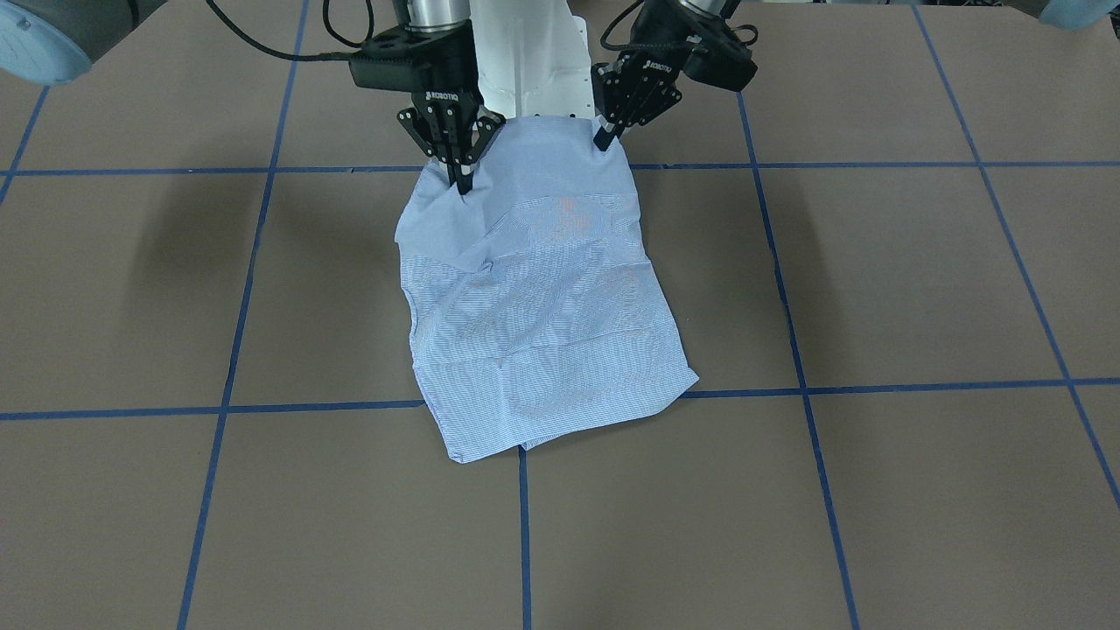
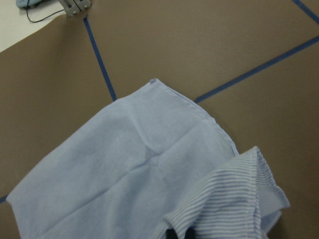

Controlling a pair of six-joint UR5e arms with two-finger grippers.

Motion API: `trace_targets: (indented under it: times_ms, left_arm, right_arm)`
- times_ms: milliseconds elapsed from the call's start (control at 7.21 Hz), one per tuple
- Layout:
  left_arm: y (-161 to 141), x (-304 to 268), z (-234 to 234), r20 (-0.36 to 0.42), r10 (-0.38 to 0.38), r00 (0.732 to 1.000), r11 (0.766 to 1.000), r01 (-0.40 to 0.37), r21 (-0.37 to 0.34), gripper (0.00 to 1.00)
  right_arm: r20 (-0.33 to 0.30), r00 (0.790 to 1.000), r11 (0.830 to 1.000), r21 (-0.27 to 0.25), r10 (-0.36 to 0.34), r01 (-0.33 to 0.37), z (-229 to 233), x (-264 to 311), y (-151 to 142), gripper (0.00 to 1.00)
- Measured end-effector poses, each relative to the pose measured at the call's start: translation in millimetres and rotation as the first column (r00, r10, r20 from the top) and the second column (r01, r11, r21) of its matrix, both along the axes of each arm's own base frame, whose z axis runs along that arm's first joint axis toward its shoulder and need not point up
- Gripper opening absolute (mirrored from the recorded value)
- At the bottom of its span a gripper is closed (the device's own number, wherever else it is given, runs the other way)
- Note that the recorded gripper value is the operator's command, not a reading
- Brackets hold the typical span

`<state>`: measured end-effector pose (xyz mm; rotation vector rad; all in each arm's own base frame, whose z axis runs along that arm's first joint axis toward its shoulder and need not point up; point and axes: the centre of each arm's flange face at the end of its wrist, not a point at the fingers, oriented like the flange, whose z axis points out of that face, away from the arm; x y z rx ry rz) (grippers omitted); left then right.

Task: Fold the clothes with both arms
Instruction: 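Lift the near edge with both grippers and fold it over toward the far edge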

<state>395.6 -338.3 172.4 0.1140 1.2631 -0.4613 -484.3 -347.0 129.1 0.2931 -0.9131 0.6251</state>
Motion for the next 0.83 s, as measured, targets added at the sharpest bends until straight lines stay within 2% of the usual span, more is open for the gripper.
trace_targets:
  times_ms: [139, 416, 693, 832]
  left_arm:
    - [-29.5, -1.5, 8.6, 0.046, -0.036, 0.998, 0.999, 0.034, 0.030, 0.00]
    - [-86.4, -0.9, 41.5, 0.164, -0.087, 0.983, 0.994, 0.076, 0.075, 0.00]
    - [-128.9, 22.8, 74.3, 0.262, -0.123, 0.957, 0.991, 0.106, 0.078, 0.00]
    - [-143.0, 35.8, 88.2, 0.286, -0.136, 0.949, 0.990, 0.118, 0.080, 0.00]
  right_arm:
    - [-0.001, 1.000, 1.000, 0.023, 0.021, -0.020, -1.8, -15.4, -29.2, 0.00]
    - [-0.028, 0.998, 0.998, 0.035, 0.055, -0.054, -7.4, -55.0, -82.7, 0.00]
    - [-0.059, 0.996, 0.997, 0.051, 0.060, -0.057, 4.8, -91.3, -119.3, 0.00]
    - [-0.076, 0.996, 0.997, 0.065, 0.050, -0.045, 9.2, -105.3, -129.9, 0.00]
